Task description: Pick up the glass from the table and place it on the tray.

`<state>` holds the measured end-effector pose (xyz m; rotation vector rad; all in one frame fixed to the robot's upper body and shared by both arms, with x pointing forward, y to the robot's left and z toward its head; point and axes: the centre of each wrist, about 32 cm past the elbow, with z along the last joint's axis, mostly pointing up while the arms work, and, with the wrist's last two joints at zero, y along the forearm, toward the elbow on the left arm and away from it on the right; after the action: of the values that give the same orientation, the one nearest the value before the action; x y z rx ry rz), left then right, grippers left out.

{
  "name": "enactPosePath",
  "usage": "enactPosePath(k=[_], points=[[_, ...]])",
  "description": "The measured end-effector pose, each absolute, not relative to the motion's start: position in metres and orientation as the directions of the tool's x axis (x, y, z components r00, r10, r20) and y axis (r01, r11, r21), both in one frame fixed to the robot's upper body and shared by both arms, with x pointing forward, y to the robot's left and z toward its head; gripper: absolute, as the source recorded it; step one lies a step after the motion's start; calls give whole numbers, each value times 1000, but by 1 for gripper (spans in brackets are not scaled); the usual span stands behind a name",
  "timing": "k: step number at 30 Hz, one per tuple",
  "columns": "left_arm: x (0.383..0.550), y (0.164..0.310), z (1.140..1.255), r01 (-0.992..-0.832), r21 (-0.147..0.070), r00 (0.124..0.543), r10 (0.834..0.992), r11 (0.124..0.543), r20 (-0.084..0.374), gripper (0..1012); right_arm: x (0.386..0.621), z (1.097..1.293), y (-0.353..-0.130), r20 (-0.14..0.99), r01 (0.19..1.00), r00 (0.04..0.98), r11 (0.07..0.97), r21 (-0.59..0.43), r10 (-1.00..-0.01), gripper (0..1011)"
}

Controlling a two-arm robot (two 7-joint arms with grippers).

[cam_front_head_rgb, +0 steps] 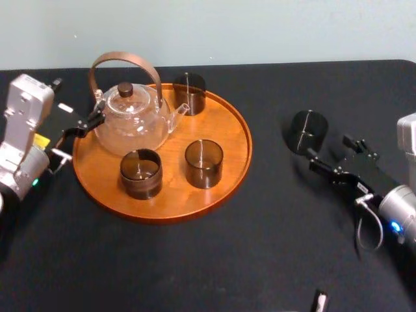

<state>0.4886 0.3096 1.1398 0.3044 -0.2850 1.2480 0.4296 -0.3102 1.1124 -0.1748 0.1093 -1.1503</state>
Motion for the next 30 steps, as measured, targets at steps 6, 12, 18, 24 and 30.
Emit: enactPosePath(k=[6, 12, 18, 24, 30], points=[[489, 310, 1140, -955, 70, 292, 880, 287, 374, 1001, 441, 1111, -315, -5, 902, 386, 378, -207, -923, 1002], [489, 310, 1140, -955, 70, 292, 880, 287, 374, 1001, 456, 1110, -317, 2, 904, 380, 371, -214, -925, 1002], [489, 310, 1140, -955, 70, 292, 880, 287, 374, 1001, 468, 1109, -315, 6, 897, 395, 384, -217, -919, 1002], [489, 310, 1140, -955, 70, 292, 880, 287, 374, 1001, 476, 1108, -312, 10, 888, 415, 402, -223, -910, 1002], [489, 310, 1140, -955, 70, 292, 880, 287, 374, 1001, 484, 1106, -310, 11, 880, 429, 416, -229, -903, 1002]])
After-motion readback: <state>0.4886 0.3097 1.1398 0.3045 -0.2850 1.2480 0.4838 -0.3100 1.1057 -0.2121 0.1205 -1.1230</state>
